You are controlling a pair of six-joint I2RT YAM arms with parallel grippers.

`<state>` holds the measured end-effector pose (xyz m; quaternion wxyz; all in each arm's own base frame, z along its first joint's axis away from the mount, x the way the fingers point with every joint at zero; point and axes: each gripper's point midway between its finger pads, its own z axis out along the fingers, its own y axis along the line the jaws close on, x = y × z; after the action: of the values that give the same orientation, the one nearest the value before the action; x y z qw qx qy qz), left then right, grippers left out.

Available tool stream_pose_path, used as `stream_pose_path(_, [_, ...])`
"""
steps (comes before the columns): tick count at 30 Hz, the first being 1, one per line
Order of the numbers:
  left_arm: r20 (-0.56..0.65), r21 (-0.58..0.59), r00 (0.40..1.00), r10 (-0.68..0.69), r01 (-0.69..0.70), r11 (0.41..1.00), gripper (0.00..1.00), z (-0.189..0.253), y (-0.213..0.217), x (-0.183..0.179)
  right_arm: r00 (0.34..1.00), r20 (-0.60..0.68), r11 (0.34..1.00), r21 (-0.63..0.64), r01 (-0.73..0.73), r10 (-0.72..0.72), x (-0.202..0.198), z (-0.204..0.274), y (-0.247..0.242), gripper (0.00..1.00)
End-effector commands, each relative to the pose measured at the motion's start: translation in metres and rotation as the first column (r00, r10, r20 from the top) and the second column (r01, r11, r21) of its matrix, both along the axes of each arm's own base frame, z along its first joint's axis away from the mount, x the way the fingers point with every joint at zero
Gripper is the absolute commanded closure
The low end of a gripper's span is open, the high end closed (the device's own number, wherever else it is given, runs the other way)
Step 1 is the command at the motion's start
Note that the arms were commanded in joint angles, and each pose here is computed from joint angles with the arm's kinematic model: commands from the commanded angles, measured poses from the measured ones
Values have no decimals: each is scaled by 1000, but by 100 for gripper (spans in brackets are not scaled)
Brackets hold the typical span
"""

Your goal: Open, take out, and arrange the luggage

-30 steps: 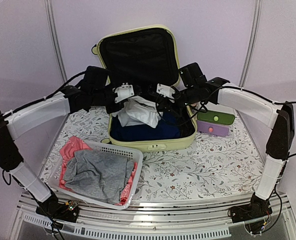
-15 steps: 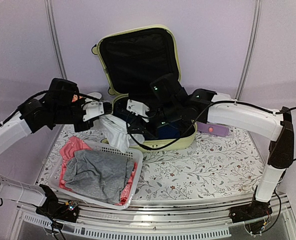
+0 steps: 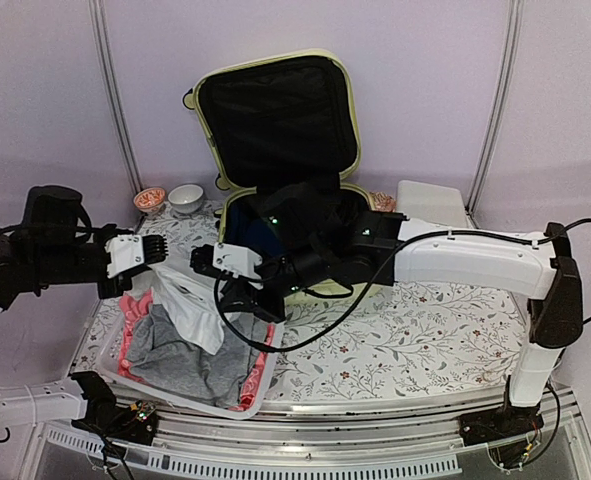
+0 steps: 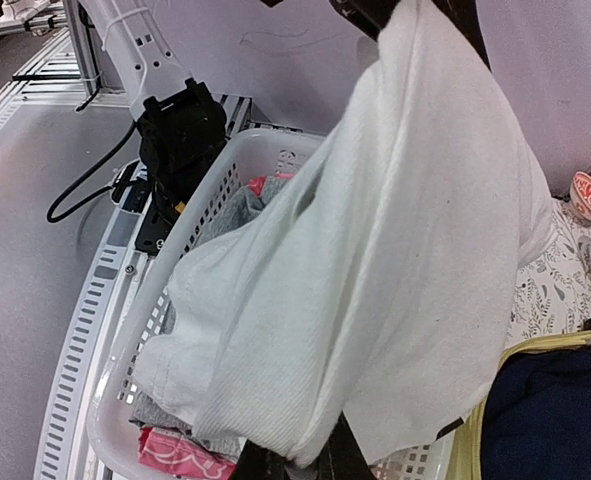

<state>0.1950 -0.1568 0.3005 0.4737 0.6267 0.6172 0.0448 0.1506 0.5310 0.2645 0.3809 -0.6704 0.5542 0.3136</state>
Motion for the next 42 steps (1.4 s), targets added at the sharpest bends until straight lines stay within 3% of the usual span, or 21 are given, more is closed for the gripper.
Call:
stream_pose_path(1, [-117, 30, 993, 6, -2, 1000, 100, -33, 1, -9, 999, -47, 999, -46, 7, -9, -6, -32, 7, 98])
stream_pose_path(17, [-5, 123, 1000, 19, -18, 992, 100, -35, -5, 26, 984, 95, 985, -70, 158, -151, 36, -32, -8, 98])
stream_pose_path(26, [119, 23, 992, 34, -37, 999, 100, -3, -9, 32, 959, 205, 975, -68, 212, -194, 51, -18, -18, 98])
stream_pose_path(34, [-39, 64, 999, 8, -6, 998, 100, -59, -6, 13, 975, 168, 968, -177, 178, -149, 39, -58, -22, 98])
stream_pose_path(42, [-299, 150, 954, -35, 83, 985, 100, -97, 2, -26, 999, 38, 968, -248, 39, -31, -14, -106, -7, 98])
